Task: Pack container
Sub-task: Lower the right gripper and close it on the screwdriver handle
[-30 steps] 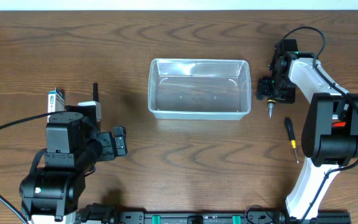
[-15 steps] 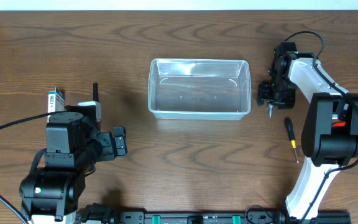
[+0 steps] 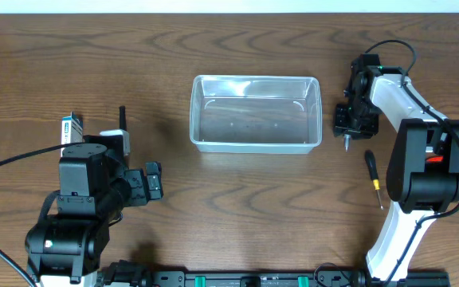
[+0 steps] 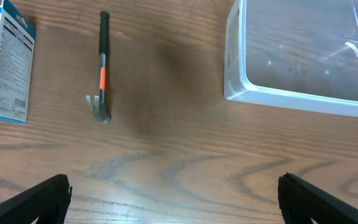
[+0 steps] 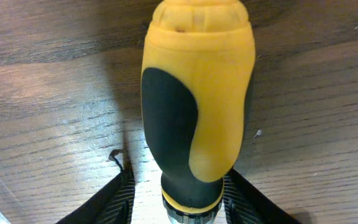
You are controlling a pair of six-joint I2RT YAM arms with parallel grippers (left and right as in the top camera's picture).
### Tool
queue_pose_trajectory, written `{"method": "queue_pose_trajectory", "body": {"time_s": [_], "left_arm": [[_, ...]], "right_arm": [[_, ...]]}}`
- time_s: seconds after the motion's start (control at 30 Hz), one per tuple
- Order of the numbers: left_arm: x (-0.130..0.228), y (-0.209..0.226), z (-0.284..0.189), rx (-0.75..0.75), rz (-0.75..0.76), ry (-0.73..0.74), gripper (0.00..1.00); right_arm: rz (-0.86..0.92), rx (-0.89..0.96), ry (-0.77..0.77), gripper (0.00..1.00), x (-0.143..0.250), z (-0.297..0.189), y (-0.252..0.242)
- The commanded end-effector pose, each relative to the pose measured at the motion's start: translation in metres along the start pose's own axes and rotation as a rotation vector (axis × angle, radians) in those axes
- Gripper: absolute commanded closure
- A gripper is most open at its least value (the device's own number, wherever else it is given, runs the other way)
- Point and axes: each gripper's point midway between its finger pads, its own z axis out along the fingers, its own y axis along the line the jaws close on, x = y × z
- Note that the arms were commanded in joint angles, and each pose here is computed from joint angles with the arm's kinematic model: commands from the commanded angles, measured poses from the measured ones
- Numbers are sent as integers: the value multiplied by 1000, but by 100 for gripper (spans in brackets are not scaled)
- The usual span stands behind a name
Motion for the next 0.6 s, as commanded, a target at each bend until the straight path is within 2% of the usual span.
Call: {"method": "queue_pose_trajectory", "body": {"time_s": [0.0,0.13,0.23,0.4,0.57], "left_arm": [[-6,0,-6,-4,-6,-21,2],[-6,0,-6,-4,-6,-21,2],[-6,0,-6,-3,-6,-21,2],[-6,0,-6,-4,-6,-21,2],[-6,0,-6,-3,-6,-21,2]], "right_arm": [[1,5,50,55,7,19,2],[1,6,49,57,7,19,2],[1,5,46,67,6,19,2],[1,2,34,69,3,19,2],[1,0,18,82,0,19,3]]}}
